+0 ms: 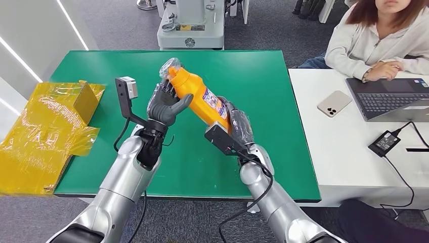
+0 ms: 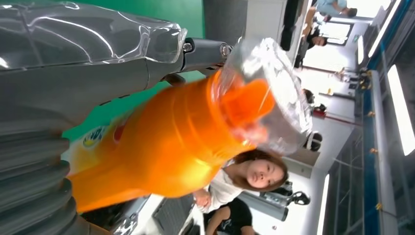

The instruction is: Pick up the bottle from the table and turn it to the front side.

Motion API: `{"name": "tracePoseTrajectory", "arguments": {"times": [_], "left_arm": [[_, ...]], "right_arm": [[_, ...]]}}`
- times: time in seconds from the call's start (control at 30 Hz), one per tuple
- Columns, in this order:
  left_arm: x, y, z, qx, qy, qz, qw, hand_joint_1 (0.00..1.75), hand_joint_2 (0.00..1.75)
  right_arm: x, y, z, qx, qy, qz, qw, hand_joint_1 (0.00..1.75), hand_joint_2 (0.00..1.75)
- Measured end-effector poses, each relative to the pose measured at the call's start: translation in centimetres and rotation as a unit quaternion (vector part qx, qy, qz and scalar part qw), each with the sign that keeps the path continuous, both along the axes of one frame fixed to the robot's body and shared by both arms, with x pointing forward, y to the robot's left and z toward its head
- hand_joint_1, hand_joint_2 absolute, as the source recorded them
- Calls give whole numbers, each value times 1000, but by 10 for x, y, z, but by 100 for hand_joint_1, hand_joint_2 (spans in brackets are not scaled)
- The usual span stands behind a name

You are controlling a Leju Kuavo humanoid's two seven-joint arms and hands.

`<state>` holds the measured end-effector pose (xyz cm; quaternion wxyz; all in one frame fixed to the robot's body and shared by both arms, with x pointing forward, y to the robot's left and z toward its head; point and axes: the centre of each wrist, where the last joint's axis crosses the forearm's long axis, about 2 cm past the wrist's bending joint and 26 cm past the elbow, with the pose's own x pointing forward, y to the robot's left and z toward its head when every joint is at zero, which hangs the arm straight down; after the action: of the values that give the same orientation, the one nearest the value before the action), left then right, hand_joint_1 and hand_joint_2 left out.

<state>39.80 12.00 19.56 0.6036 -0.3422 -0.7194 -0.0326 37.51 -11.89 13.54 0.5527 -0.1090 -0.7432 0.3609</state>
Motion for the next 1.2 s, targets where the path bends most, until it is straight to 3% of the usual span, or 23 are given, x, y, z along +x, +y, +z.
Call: {"name": "tracePoseTrajectory", "arguments": {"times": [0.83,0.87,0.93,1.0,1.07,1.2], "left_arm": [[3,-36,17,9,1,-14,1000,0,175],[3,-36,18,8,2,-13,1000,5,175],[3,-37,18,7,2,-12,1000,48,175],[3,-37,19,7,4,-8,1000,117,175],[3,-37,19,9,5,-2,1000,147,175],[4,-37,19,14,2,17,1000,145,175]], "right_arm": [[2,-7,0,-47,-20,-24,998,175,175],[3,-7,0,-48,-21,-24,998,175,175],[3,-7,1,-49,-21,-23,998,175,175],[3,-7,1,-50,-20,-22,998,175,175],[3,-6,1,-50,-19,-21,998,175,175],[4,-5,0,-52,-20,-18,998,175,175]]}}
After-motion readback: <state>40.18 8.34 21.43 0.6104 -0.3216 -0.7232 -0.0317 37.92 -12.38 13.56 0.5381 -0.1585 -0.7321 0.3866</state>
